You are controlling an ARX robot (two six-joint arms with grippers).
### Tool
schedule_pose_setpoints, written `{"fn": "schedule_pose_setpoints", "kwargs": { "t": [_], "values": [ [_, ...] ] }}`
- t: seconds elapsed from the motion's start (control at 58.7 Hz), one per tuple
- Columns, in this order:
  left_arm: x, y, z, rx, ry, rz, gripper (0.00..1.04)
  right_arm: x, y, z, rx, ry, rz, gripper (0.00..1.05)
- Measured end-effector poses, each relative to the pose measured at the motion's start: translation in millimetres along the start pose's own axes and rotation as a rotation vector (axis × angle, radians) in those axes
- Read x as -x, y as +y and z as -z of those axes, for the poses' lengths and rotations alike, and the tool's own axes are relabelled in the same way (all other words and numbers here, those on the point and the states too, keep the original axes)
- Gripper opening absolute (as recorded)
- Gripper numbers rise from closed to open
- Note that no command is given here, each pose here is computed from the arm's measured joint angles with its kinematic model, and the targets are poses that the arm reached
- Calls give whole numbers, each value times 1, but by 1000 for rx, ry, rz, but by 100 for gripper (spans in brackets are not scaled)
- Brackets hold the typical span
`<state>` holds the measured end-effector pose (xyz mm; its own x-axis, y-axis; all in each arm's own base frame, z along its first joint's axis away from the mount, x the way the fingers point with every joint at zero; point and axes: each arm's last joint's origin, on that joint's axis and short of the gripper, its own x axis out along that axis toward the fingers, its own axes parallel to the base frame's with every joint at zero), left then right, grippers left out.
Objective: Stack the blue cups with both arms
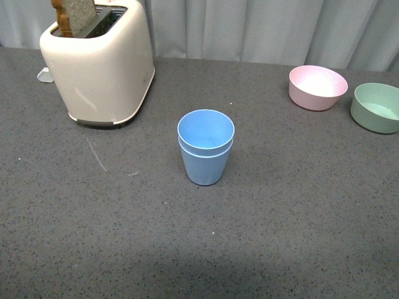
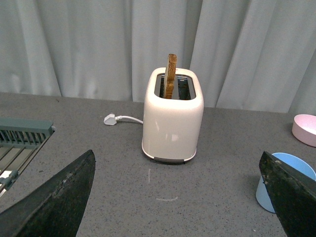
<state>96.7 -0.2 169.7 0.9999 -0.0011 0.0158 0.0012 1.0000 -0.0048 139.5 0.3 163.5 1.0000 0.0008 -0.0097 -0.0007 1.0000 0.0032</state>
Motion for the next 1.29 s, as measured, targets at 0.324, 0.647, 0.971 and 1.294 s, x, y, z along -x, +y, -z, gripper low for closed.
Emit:
{"fn": "schedule_pose_setpoints", "kwargs": {
  "t": [0.324, 0.647, 0.971, 1.294],
  "values": [
    [0, 0, 0, 0, 0, 0, 98, 13, 0, -3, 0, -10, 0, 1],
    [0, 0, 0, 0, 0, 0, 98, 22, 0, -4, 0, -16, 0, 1],
    [0, 0, 0, 0, 0, 0, 98, 29, 0, -4, 0, -17, 0, 1],
    [0, 0, 0, 0, 0, -1, 98, 41, 0, 0, 0, -1, -3, 1]
  ]
}}
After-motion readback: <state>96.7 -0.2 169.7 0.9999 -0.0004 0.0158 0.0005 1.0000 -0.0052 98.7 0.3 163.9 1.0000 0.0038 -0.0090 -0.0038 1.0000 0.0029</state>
